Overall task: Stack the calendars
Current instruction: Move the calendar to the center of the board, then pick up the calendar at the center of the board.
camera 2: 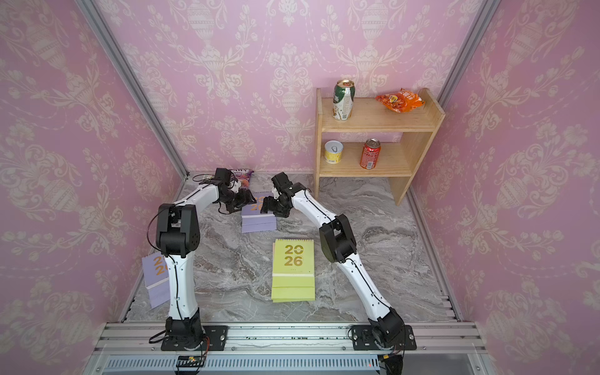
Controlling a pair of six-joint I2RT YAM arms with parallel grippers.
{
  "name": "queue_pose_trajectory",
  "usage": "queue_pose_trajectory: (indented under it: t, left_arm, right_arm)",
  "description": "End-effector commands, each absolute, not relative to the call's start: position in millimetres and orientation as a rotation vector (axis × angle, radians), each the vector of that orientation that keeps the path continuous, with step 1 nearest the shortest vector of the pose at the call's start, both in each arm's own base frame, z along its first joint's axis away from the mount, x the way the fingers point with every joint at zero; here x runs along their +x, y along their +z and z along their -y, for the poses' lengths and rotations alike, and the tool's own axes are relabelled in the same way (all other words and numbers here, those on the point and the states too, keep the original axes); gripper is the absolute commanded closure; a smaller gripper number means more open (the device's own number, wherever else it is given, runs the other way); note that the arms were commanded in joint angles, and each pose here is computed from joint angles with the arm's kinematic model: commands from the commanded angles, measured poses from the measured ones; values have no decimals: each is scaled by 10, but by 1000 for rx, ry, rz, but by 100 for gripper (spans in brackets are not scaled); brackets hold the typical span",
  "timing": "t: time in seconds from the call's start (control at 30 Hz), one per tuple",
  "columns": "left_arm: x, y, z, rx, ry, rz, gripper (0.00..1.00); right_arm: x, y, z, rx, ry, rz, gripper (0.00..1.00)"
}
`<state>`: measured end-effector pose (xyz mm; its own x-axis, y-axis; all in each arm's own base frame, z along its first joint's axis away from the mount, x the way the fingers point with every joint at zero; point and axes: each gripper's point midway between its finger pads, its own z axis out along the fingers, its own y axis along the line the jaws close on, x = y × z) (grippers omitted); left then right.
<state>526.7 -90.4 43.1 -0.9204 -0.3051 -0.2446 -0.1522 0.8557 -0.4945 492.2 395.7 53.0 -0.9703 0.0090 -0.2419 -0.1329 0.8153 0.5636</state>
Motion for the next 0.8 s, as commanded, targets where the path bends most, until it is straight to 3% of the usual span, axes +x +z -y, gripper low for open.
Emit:
queue_pose_trajectory:
  t: [0.0,0.5,0.77]
  left_arm:
    - [5082,364,996,-353,-740,-2771,19]
    - [5071,348,989,-363,-749,-2771,19]
    - [5092,385,1067,-358,-824,-2742,21]
  right_arm:
    - [4895,689,-3878,-134,802,-2749,25]
    - [4932,566,-3801,-137,767,-2765,25]
    - [4910,545,-4021,-185,931,-2745,25]
